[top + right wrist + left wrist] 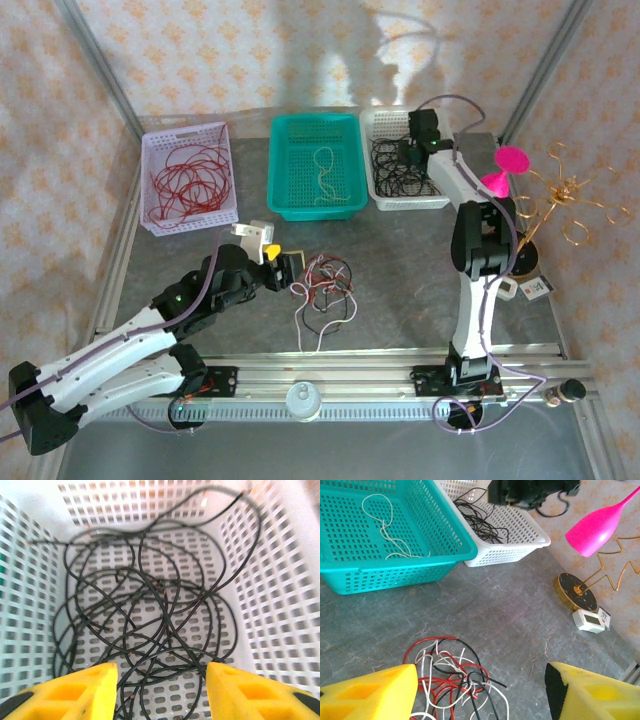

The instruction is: Untangle the cables

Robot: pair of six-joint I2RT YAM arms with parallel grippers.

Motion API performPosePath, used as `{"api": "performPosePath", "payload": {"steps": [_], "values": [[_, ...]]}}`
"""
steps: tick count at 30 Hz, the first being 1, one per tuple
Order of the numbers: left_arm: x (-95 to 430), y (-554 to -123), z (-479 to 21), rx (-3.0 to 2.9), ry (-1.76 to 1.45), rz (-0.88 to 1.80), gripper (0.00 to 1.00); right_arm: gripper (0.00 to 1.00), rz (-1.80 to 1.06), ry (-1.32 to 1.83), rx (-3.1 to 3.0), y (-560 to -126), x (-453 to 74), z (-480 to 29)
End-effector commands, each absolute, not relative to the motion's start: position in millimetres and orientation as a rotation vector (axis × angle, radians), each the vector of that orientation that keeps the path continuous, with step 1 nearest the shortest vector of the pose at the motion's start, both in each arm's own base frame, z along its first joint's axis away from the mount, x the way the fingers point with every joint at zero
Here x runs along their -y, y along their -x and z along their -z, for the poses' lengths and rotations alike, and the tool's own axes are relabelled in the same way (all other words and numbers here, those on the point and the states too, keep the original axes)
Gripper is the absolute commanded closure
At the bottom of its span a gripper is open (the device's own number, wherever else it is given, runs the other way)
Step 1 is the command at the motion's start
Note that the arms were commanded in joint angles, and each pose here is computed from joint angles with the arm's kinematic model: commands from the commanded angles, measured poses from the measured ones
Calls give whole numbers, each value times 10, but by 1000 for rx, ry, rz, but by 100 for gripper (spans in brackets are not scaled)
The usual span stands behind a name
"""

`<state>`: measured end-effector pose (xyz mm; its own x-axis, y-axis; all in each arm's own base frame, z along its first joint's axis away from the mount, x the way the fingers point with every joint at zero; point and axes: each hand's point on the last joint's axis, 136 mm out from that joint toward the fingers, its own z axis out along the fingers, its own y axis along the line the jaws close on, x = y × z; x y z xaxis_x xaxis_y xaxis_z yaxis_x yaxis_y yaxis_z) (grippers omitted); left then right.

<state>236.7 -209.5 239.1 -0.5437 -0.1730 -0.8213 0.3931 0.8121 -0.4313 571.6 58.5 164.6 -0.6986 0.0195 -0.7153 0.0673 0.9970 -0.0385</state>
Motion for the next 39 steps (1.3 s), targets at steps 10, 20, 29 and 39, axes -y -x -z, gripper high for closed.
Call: {"api": "performPosePath", "payload": {"steps": [10, 20, 29, 39], "values": [[1987, -2249, -1714, -2197, -67, 700, 37, 52, -180, 69, -2127, -4471, -1450, -2493], [1945, -1813, -861, -2517, 90, 783, 46, 59, -446, 139, -2114, -3593, -1722, -1657], [2023, -1492, -523, -2770, 128, 666, 46, 61, -488, 134, -2012, -3373, -1646, -1430], [2161, -1468, -379, -2898, 176, 491, 47, 62, -500, 64, -2001, -3295, -1566, -1324]]}}
